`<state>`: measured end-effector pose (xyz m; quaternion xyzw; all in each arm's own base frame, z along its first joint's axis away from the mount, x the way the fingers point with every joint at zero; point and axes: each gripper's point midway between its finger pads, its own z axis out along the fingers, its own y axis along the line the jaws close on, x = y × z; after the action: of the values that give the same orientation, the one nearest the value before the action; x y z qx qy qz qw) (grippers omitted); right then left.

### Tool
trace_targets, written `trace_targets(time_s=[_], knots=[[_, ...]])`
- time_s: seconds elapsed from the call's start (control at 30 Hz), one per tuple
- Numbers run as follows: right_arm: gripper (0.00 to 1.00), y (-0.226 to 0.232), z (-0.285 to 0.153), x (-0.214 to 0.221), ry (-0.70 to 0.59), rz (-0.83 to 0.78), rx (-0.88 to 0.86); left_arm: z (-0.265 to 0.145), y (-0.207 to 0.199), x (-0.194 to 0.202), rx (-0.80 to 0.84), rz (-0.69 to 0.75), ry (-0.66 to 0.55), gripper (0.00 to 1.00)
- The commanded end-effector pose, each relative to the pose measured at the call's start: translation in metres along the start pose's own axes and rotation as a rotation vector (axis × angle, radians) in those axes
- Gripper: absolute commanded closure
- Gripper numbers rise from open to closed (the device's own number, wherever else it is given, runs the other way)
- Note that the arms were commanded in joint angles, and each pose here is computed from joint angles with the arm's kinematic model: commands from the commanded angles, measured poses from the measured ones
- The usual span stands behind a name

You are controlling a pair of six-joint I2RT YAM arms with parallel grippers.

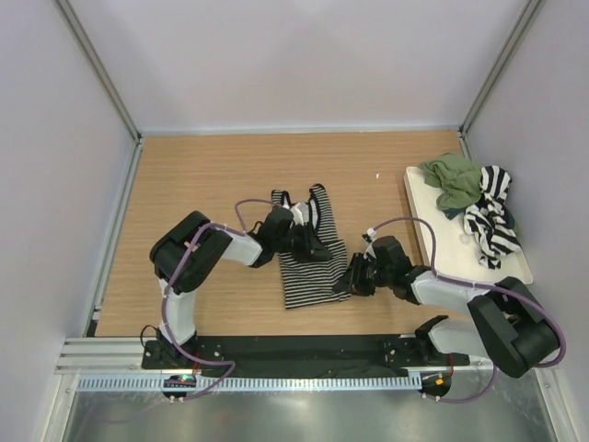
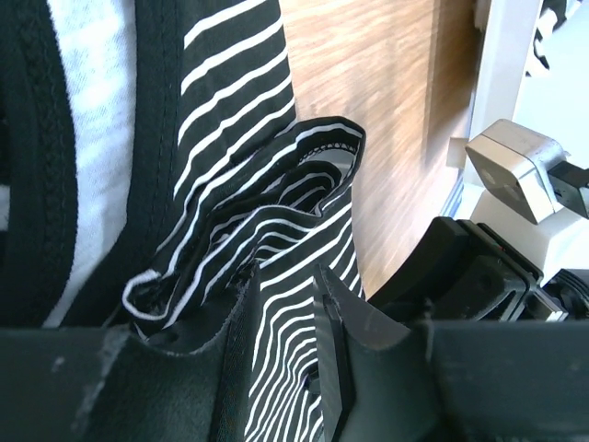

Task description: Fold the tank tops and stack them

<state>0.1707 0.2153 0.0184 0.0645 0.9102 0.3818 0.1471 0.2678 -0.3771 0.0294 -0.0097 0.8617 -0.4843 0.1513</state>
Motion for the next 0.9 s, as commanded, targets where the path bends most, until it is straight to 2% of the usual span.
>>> trace_targets(time_s=[0.0,0.03,0.13,0.3,0.37,0.5,0.6,0.63,0.7,0.73,0.87], knots=[[0.73,-0.016,-0.007,0.020,0.054,0.015,0.047,0.006,0.010,-0.007,-0.011,0.043,-0.004,0.68],[0.61,-0.016,-0.008,0.019,0.050,0.012,0.051,0.006,0.008,-0.007,-0.003,0.051,0.003,0.68],[0.50,-0.006,-0.013,0.014,0.028,-0.009,0.021,-0.004,-0.008,-0.009,0.031,0.093,-0.007,0.63],[0.48,-0.005,-0.018,0.015,0.036,-0.012,0.041,-0.034,-0.030,-0.010,0.025,0.143,-0.033,0.54],[0.52,-0.005,-0.018,0.015,0.037,-0.013,0.041,-0.050,-0.044,-0.011,0.034,0.171,-0.056,0.51],[0.65,-0.005,-0.017,0.014,0.034,-0.015,0.038,-0.070,-0.045,0.008,0.020,0.161,-0.042,0.49],[0.77,-0.006,-0.016,0.014,0.036,-0.012,0.039,-0.076,-0.038,0.039,-0.007,0.143,-0.015,0.49],[0.78,-0.006,-0.015,0.015,0.038,-0.013,0.038,-0.075,-0.032,0.060,-0.024,0.136,0.023,0.49],[0.84,-0.005,-0.015,0.014,0.038,-0.014,0.033,-0.073,-0.027,0.076,-0.046,0.129,0.042,0.49],[0.84,-0.005,-0.015,0.014,0.039,-0.013,0.034,-0.073,-0.021,0.092,-0.058,0.128,0.072,0.50],[0.87,-0.006,-0.015,0.014,0.036,-0.013,0.036,-0.071,-0.011,0.111,-0.042,0.056,0.097,0.50]])
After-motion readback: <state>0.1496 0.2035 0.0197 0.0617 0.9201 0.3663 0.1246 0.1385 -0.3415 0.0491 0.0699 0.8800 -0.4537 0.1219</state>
